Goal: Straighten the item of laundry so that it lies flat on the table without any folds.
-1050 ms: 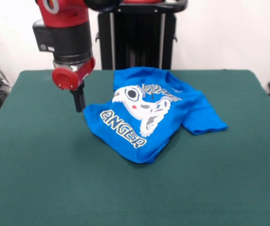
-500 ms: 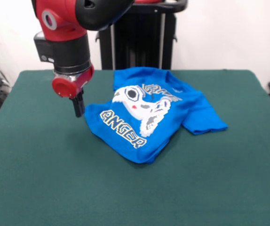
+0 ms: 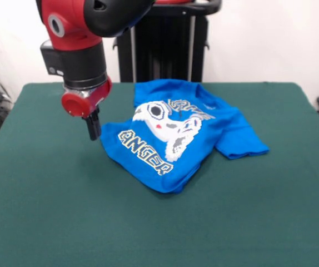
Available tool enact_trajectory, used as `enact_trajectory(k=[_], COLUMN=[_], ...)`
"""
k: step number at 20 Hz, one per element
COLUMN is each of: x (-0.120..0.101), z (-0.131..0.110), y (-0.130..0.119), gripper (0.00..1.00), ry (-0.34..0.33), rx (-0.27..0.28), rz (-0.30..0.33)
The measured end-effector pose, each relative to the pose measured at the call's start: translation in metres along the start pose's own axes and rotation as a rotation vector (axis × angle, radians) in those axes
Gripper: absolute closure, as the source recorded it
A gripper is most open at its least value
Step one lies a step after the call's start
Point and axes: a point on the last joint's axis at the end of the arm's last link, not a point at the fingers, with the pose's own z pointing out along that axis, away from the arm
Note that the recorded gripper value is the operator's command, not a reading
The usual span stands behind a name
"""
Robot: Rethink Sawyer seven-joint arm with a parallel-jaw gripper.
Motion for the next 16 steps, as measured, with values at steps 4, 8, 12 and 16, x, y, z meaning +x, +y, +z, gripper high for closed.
enact_trajectory(k=[4, 8, 12, 16], x=[-0.0001, -0.0002, -0.0001, 0.0017], z=[0.0001, 0.0003, 0.0027, 0.0076], y=[0.0001, 0.0002, 0.0016, 0.0047], gripper=[1.0, 1.0, 1.0, 1.0], ry=[-0.001, -0.001, 0.001, 0.005], rx=[0.0, 0.0, -0.004, -0.014], rz=[0.001, 0.001, 0.0, 0.002])
